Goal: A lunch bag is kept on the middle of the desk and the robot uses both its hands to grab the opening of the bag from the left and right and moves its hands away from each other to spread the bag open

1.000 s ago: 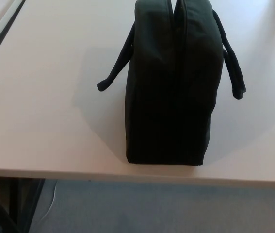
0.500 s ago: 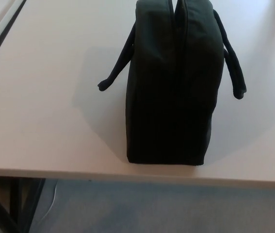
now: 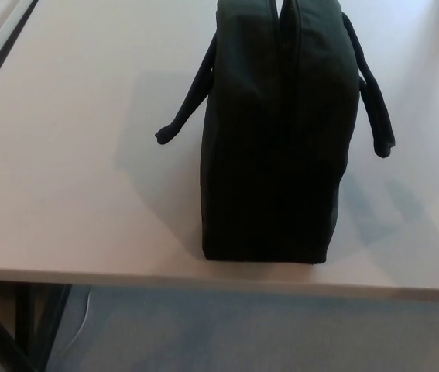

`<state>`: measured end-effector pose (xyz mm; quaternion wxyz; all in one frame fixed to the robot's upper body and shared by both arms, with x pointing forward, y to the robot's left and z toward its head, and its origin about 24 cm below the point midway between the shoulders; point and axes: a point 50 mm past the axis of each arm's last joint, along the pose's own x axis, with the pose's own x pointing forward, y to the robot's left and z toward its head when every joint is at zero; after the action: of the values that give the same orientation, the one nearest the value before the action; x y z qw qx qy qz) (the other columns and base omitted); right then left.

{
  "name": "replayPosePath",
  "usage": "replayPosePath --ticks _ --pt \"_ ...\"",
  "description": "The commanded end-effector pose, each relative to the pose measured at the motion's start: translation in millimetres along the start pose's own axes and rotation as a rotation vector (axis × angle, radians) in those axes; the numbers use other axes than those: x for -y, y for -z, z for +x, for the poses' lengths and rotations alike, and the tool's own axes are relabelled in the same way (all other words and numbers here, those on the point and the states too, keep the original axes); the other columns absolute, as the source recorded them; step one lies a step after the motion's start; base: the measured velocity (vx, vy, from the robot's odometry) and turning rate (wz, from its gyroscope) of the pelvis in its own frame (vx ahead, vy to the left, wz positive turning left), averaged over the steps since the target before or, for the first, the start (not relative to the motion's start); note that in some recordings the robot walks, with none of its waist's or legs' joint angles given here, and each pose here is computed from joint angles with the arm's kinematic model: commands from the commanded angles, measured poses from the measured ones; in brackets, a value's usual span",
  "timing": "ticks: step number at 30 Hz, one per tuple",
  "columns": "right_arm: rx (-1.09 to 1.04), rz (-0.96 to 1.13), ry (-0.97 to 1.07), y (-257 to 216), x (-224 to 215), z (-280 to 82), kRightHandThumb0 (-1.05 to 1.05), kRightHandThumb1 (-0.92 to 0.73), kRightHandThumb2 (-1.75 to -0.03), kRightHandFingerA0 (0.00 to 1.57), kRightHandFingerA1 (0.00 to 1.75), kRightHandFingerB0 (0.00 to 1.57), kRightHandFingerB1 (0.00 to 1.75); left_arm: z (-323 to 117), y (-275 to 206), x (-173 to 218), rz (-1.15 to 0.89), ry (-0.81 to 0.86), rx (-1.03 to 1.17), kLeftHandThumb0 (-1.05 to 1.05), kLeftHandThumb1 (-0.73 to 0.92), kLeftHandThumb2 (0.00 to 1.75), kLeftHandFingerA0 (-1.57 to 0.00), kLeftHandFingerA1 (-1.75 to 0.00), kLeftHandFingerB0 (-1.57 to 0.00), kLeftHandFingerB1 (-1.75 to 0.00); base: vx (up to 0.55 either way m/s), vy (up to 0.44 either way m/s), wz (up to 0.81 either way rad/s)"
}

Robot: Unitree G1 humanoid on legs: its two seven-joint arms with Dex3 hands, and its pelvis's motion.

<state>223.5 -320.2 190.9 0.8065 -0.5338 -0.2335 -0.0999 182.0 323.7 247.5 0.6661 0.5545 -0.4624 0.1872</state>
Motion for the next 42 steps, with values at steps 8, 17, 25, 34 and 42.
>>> replayPosePath --ticks 8,17,25,34,42 --pt "0.231 -0.146 -0.144 -12 16 83 -0.22 -0.37 -0.52 0.25 0.36 0.11 0.28 52 -8 67 0.064 0.207 0.211 -0.05 0.36 0.50 -0.42 -0.38 -0.21 -0.30 0.00 0.000 0.00" --pt "0.326 -0.270 -0.259 -30 11 126 -0.24 -0.39 -0.55 0.34 0.35 0.31 0.34 80 0 117 0.150 0.325 0.268 -0.09 0.45 0.53 -0.34 -0.33 -0.22 -0.30 0.00 0.000 0.00" --pt "0.416 -0.405 -0.351 -55 -7 158 -0.20 -0.43 -0.53 0.34 0.33 0.31 0.31 89 -5 156 0.201 0.403 0.376 -0.15 0.52 0.55 -0.29 -0.31 -0.17 -0.31 0.00 0.000 0.00" --pt "0.428 -0.451 -0.385 -72 -32 183 -0.28 -0.43 -0.58 0.32 0.35 0.29 0.34 105 -27 176 0.206 0.232 0.475 -0.03 0.61 0.62 -0.29 -0.32 -0.07 -0.31 0.00 0.000 0.00" --pt "0.451 -0.477 -0.391 -79 -51 189 -0.27 -0.42 -0.57 0.32 0.34 0.28 0.33 124 -49 189 0.190 0.182 0.547 -0.01 0.56 0.64 -0.24 -0.33 -0.09 -0.19 0.00 0.000 0.00"
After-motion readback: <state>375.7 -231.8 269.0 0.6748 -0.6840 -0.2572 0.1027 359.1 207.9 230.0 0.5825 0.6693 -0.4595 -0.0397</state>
